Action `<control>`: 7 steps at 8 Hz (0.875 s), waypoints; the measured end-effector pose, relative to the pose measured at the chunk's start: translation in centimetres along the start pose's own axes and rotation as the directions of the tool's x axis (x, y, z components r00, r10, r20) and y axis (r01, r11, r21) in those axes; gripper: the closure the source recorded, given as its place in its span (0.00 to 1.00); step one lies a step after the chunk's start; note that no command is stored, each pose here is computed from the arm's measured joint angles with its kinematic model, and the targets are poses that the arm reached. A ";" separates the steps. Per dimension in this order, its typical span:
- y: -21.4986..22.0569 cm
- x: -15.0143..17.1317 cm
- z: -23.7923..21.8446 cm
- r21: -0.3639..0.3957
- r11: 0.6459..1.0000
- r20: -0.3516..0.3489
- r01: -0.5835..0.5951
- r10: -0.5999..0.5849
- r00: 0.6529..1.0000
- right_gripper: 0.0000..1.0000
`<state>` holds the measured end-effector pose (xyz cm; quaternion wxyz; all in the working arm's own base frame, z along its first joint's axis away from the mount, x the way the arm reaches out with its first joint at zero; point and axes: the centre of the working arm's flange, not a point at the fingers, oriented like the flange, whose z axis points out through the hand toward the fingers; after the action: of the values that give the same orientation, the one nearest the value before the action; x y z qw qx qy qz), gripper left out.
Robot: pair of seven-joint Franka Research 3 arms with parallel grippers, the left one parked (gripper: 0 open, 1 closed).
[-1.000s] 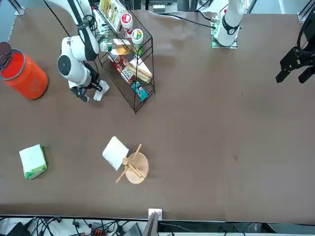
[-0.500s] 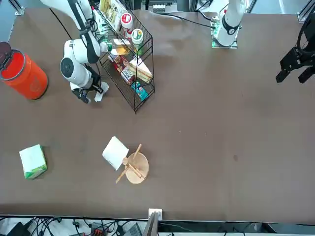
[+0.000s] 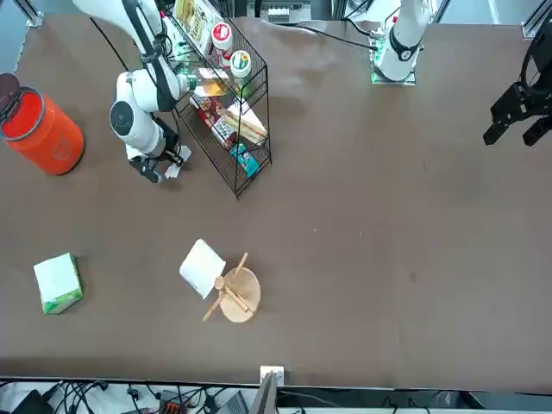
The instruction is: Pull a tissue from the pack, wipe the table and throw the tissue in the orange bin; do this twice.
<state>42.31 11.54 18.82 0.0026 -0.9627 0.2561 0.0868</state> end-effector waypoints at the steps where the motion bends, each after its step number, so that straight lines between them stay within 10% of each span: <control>1: -0.9 0.1 -0.4 0.012 1.000 -0.016 -0.008 0.008 1.000 0.99; 7: -1.7 0.1 0.1 -0.036 0.999 0.046 0.014 -0.013 0.999 0.99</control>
<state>43.17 12.97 18.68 -0.0082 -0.9621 0.2478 0.1133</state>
